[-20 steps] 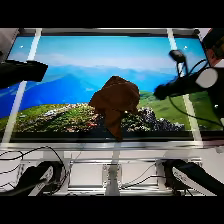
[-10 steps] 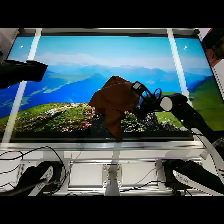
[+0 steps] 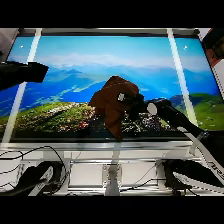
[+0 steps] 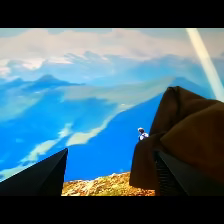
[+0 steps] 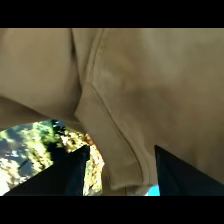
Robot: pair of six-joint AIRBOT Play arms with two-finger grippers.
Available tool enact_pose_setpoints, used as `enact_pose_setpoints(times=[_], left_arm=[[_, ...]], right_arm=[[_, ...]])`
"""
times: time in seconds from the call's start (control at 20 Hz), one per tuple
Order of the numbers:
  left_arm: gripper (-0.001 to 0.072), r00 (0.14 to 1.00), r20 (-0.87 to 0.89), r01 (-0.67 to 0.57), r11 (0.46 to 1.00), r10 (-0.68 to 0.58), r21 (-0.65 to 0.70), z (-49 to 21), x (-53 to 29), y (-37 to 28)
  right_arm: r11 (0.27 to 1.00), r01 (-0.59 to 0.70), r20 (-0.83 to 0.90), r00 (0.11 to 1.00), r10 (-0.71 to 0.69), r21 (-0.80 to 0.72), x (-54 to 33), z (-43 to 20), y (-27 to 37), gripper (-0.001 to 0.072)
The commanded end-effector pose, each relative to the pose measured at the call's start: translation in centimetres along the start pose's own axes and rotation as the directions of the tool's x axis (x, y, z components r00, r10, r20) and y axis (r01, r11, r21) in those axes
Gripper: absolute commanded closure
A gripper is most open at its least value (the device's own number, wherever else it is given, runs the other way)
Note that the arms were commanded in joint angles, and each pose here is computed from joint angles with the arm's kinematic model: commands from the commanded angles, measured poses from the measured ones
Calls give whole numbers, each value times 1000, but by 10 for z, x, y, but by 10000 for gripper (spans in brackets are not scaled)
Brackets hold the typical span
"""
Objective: Fold the clothes and pants, and hang the long-sleeved shirts on hangers.
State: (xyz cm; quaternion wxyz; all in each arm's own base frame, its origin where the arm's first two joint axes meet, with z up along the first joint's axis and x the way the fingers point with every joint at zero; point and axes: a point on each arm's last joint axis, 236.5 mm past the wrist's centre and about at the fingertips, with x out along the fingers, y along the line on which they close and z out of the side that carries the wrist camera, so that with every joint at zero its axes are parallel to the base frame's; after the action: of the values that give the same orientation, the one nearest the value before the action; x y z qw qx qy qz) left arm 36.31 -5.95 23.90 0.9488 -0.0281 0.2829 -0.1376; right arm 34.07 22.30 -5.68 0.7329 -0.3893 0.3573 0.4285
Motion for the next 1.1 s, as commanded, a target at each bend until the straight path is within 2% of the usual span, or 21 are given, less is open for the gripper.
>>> enact_pose_setpoints(times=[0.0, 0.05, 0.15, 0.2, 0.25, 0.3, 0.45, 0.6, 0.75, 0.85, 0.95, 1.05], left_arm=[[118, 1000, -14, 0, 1000, 0, -4, -3, 5, 2], [118, 1000, -21, 1, 1000, -1, -6, -4, 8, 2], [118, 999, -38, 1, 1000, -2, -12, -7, 15, 4], [117, 999, -45, 2, 1000, -2, -15, -9, 18, 5], [118, 998, -56, 2, 1000, -3, -18, -11, 22, 7], [118, 998, -64, 5, 1000, -7, -23, -13, 25, 7], [118, 997, -76, 21, 999, -24, -40, -15, 32, 5], [118, 997, -67, 40, 998, -43, -53, -13, 30, 0], [118, 995, -51, 86, 992, -91, -87, -9, 30, -11], [118, 991, -41, 119, 987, -124, -111, -7, 30, -19], [119, 989, -43, 138, 982, -144, -128, -9, 31, -23], [119, 981, -67, 169, 975, -180, -144, -20, 36, -34]], right_arm=[[999, -14, -18, 1000, 14, -48, 21, -5, 6, 225], [999, 5, -5, 1000, -6, -51, 24, -2, 2, 235], [995, 96, 62, 994, -93, -38, 23, 14, -19, 350], [991, 133, 90, 988, -129, -35, 21, 21, -28, 451], [987, 157, 108, 982, -153, -32, 20, 25, -34, 597], [985, 168, 116, 980, -163, -31, 19, 28, -37, 695], [977, 208, 168, 963, -212, 42, -1, 49, -55, 695], [902, 298, 273, 881, -386, 312, -72, 77, -121, 696], [724, 339, 241, 786, -569, 601, -156, 43, -198, 696], [584, 349, 113, 784, -610, 733, -187, -21, -224, 696], [467, 360, -62, 839, -540, 808, -193, -101, -221, 696], [358, 365, -206, 888, -411, 860, -190, -174, -200, 696]])
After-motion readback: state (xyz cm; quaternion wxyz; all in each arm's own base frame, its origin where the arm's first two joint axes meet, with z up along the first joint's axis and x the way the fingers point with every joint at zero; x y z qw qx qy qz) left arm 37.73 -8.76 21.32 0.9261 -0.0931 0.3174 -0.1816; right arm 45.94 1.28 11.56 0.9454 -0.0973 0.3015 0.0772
